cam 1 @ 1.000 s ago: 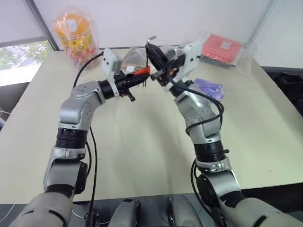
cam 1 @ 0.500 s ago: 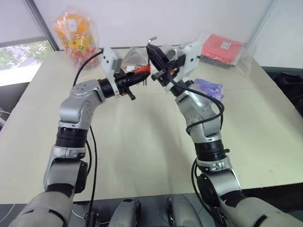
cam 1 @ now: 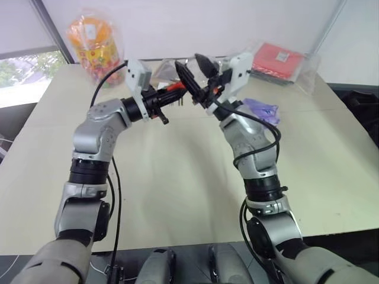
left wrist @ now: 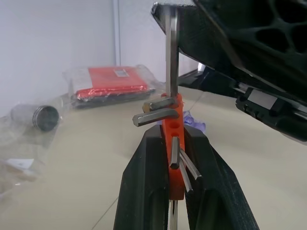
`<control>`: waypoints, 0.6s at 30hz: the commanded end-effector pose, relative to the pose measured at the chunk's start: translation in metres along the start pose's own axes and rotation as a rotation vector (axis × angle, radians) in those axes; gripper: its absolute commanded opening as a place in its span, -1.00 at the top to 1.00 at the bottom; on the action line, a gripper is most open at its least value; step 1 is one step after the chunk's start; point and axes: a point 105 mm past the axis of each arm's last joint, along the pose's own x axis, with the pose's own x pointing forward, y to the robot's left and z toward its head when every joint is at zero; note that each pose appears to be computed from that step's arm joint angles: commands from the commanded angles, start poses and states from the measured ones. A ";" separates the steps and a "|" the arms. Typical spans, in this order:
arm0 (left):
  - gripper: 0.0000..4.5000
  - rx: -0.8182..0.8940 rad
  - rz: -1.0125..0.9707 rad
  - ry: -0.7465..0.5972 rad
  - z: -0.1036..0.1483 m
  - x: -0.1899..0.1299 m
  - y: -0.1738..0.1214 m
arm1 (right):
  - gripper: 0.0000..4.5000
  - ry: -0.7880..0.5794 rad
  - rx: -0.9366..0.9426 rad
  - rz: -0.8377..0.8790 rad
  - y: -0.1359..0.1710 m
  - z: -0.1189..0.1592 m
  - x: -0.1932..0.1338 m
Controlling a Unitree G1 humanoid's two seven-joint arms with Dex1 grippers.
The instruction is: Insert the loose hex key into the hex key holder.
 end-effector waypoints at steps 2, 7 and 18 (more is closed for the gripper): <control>1.00 0.050 -0.012 -0.073 0.023 0.000 -0.005 | -0.45 0.005 -0.038 0.000 -0.019 0.020 -0.032; 1.00 0.018 -0.030 -0.073 0.020 0.001 -0.011 | -0.45 0.171 -0.090 0.178 -0.021 0.027 -0.080; 1.00 -0.108 -0.128 -0.020 -0.010 0.009 -0.040 | -0.45 0.372 -0.187 0.376 -0.010 0.029 -0.111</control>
